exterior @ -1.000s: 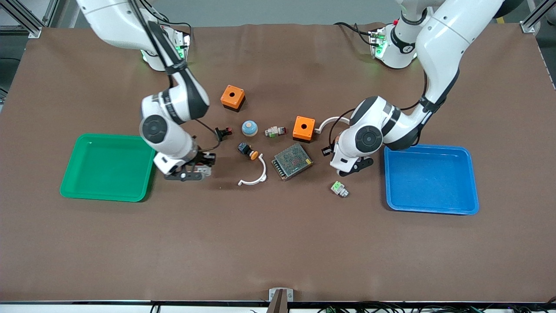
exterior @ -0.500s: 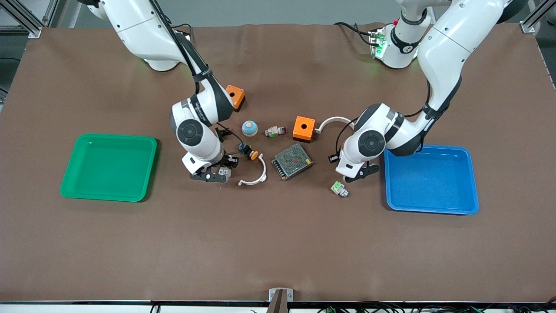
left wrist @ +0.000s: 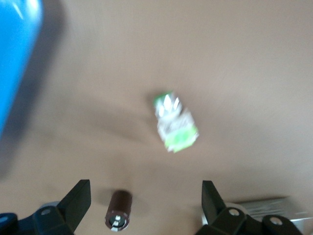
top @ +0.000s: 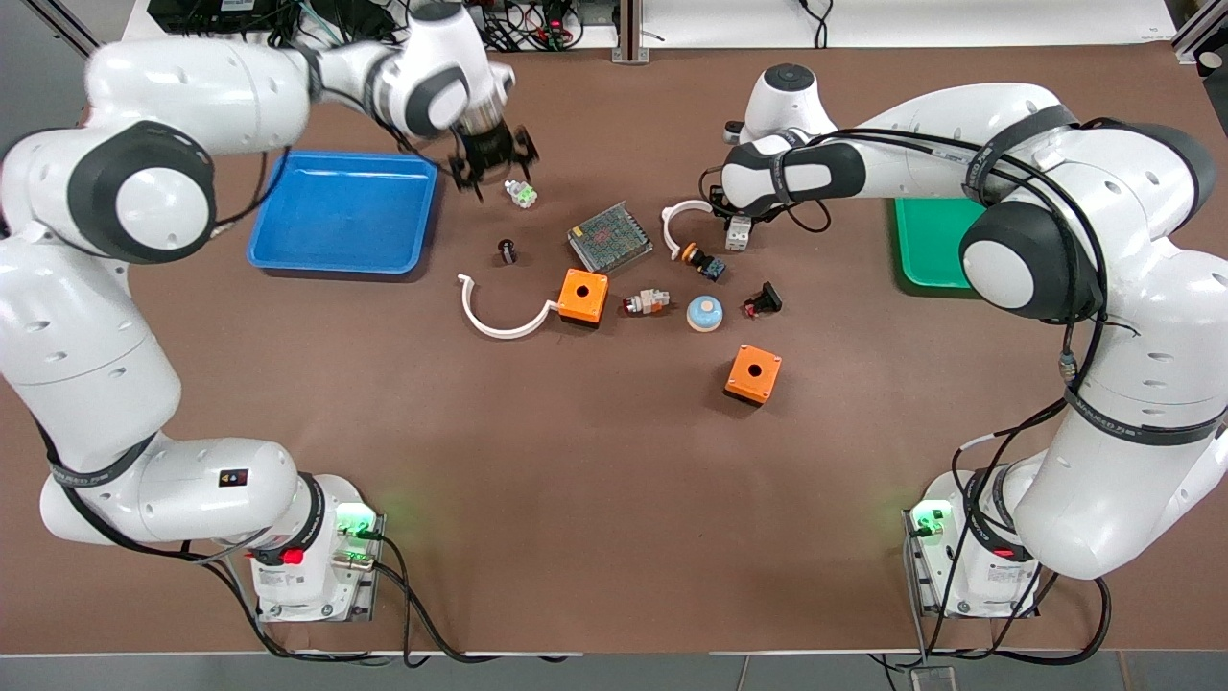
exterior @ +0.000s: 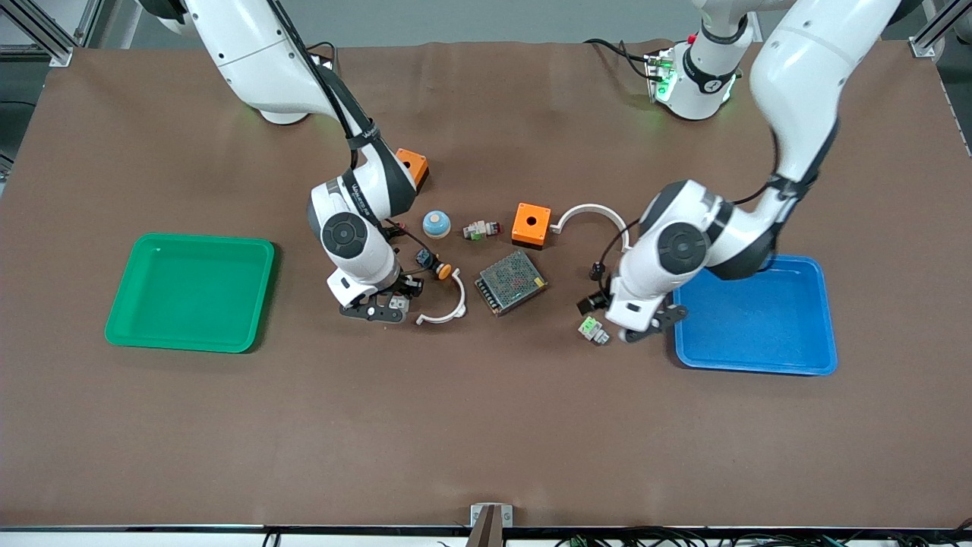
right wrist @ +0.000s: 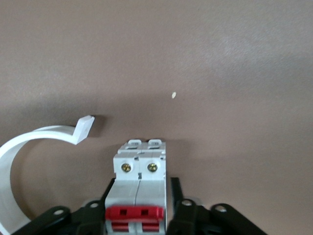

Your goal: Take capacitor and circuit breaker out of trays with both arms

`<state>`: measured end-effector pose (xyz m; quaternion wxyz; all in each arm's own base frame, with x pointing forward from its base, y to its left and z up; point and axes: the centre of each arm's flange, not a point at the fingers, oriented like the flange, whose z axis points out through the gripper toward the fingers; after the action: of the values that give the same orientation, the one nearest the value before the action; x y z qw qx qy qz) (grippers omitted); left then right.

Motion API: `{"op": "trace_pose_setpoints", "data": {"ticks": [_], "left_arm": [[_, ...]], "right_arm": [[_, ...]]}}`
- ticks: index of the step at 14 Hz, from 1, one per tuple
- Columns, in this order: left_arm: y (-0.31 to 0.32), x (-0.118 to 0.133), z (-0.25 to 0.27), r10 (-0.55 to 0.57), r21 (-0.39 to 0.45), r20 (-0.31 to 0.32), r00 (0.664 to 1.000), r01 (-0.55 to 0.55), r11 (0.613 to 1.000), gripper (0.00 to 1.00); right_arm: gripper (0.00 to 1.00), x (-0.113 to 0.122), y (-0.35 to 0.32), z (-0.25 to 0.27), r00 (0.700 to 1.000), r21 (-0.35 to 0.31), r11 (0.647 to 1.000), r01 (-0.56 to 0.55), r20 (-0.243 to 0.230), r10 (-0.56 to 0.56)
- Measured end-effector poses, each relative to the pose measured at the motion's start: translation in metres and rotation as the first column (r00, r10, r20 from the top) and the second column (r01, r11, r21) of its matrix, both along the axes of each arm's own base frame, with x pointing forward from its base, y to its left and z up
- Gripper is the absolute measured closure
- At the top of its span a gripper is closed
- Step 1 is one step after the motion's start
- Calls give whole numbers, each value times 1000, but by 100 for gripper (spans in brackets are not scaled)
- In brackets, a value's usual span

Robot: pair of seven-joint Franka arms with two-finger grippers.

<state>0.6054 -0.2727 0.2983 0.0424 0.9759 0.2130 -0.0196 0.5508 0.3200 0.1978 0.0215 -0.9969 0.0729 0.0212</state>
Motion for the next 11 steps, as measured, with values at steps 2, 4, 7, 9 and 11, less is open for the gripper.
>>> {"op": "trace_pose_setpoints", "data": {"ticks": [2, 4, 7, 9, 11], "left_arm": [[17, 20, 57, -6, 3, 81, 997, 6, 1000, 0], [42, 28, 114, 1, 40, 117, 993, -5, 999, 0], [77, 18, 189, -69, 129, 117, 991, 54, 990, 0], [101, 8, 235, -169, 182, 117, 979, 146, 972, 0], [128, -4, 274, -265, 240, 107, 958, 233, 942, 0]], "right_arm": [[27, 10, -4, 9, 1000, 0, 1000, 18, 4, -18], [7, 31, -13, 32, 999, -6, 999, 45, -22, -45], [0, 68, -36, 97, 994, -8, 996, 86, -68, -86], [0, 87, -66, 144, 993, 3, 996, 92, -73, -91], [0, 99, -111, 179, 997, 13, 999, 39, -62, -38]]}}
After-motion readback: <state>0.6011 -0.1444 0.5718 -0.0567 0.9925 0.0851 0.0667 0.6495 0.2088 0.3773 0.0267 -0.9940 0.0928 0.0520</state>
